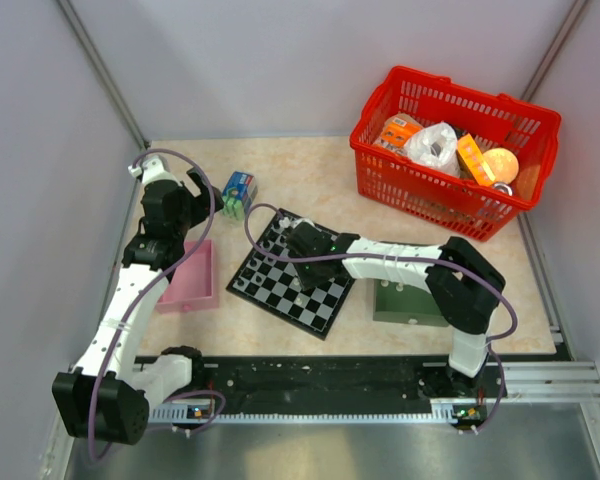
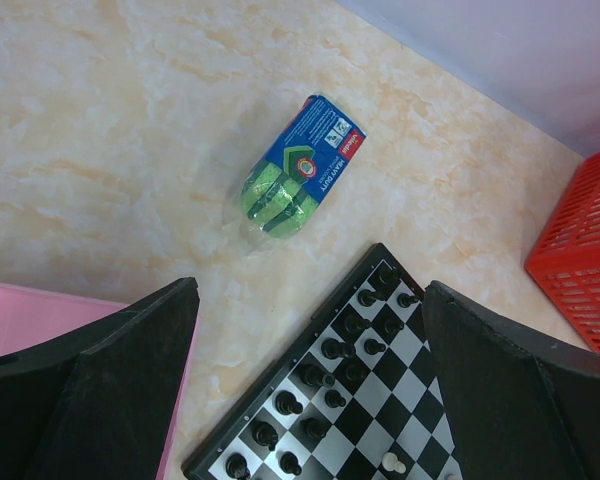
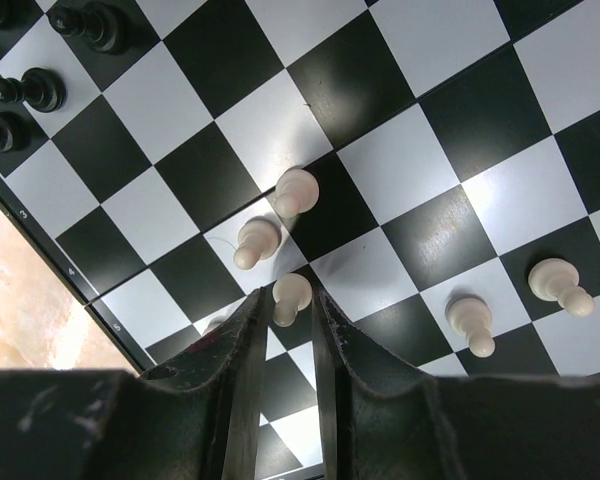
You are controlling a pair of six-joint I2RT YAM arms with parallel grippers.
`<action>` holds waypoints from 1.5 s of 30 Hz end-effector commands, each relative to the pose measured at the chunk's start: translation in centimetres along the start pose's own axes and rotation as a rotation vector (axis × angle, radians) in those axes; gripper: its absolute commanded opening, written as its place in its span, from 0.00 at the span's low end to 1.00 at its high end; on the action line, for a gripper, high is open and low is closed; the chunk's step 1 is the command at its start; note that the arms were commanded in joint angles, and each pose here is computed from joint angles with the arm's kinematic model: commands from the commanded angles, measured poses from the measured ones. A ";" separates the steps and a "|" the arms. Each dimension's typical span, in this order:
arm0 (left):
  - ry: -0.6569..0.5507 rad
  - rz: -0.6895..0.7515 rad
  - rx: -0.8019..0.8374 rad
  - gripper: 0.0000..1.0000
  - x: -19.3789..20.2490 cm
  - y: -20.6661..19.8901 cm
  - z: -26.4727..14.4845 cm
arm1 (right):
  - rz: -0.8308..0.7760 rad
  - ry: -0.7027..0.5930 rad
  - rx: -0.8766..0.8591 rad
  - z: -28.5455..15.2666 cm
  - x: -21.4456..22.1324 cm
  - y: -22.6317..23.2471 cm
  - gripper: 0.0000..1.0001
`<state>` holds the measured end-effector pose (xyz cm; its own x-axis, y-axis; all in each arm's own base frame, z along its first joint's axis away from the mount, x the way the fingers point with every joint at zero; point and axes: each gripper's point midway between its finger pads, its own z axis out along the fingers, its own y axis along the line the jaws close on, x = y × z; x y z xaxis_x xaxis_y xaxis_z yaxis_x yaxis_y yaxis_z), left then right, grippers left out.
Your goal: Set up the chess pieces on the board
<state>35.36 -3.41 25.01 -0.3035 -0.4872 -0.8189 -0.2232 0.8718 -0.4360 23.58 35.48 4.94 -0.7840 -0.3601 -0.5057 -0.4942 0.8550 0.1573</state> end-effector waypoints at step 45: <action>-0.067 -0.023 0.045 0.99 -1.9 -1.0 -0.7 | 0.079 -0.098 0.105 -2.7 -0.4 -4.3 0.12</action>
<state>35.24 -3.49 25.17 -0.3013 -0.4893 -0.8185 -0.2161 0.8710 -0.4411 24.56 30.70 5.17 -0.7908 -0.2923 -0.5378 -0.3924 0.9164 0.0790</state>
